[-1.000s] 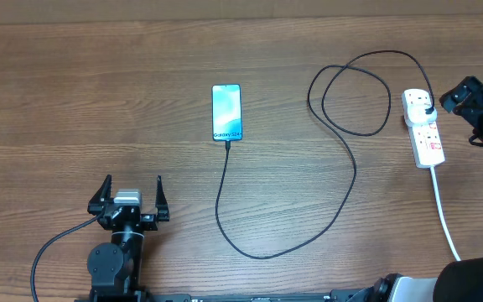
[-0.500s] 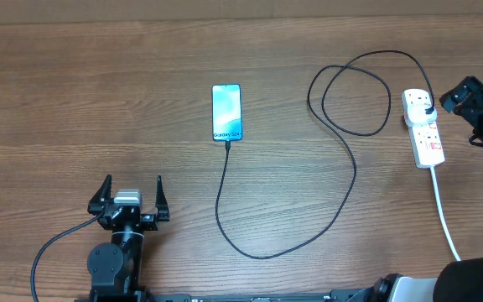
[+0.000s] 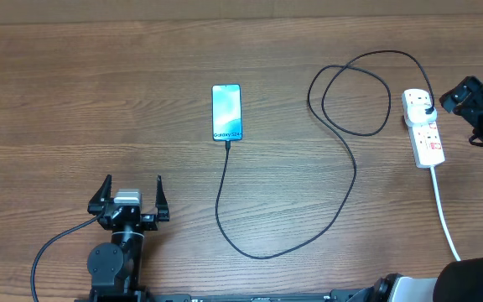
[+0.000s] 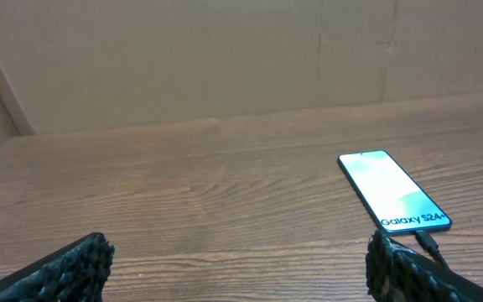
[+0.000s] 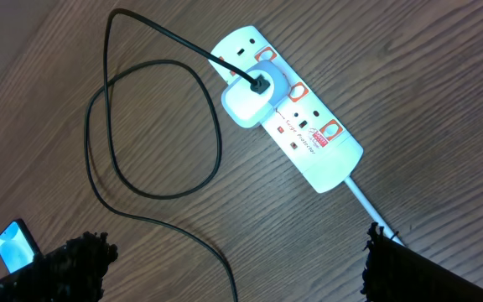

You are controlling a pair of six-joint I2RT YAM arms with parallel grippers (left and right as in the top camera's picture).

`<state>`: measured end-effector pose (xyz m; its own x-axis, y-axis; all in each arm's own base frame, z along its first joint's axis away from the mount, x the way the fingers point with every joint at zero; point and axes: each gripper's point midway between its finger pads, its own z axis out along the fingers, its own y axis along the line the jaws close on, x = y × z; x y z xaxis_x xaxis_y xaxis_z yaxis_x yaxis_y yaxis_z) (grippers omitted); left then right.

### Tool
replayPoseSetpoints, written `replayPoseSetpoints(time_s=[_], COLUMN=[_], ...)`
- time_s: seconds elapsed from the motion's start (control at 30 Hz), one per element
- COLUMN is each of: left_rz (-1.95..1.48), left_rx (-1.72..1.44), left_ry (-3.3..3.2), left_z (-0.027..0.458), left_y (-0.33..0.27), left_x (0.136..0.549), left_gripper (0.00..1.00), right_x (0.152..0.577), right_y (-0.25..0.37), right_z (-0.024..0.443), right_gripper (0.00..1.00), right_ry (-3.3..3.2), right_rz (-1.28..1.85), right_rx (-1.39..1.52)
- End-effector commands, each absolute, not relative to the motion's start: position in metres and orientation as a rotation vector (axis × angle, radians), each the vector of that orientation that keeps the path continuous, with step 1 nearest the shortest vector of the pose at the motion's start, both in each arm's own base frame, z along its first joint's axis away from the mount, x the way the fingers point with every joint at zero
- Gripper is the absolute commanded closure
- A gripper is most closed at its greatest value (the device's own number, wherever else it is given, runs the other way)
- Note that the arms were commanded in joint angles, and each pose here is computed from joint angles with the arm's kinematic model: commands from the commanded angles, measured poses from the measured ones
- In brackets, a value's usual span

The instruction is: Plug charger to phone and switch on socket

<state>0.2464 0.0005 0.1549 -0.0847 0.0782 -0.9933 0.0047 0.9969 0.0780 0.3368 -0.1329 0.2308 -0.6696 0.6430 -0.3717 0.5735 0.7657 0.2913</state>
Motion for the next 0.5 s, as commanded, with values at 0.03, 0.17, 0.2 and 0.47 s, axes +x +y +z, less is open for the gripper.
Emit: replayPoseSetpoints(time_s=[0.03,0.17,0.2,0.47], left_rz=[0.054,0.054,0.055,0.042], left_rx=[0.075,0.076,0.074,0.019], left_ry=[1.645,1.645,1.645,1.645], left_z=[0.1561,0.1561,0.1561,0.1566], left_y=[-0.0016,-0.0020,-0.0016,0.0027], left_x=[0.2461,0.2461,0.2461,0.2461], left_gripper=[0.00,0.00,0.00,0.00], right_x=[0.3365,0.3365,0.3365,0.3365], right_y=[-0.1320,-0.1320,-0.1320,-0.1320], right_z=[0.2318,0.2318,0.2318,0.2318], right_gripper=[0.00,0.00,0.00,0.00], right_ry=[2.498,2.498,2.498,2.498], right_rz=[0.204,0.204,0.204,0.204], right_rx=[0.918,0.917,0.917,0.918])
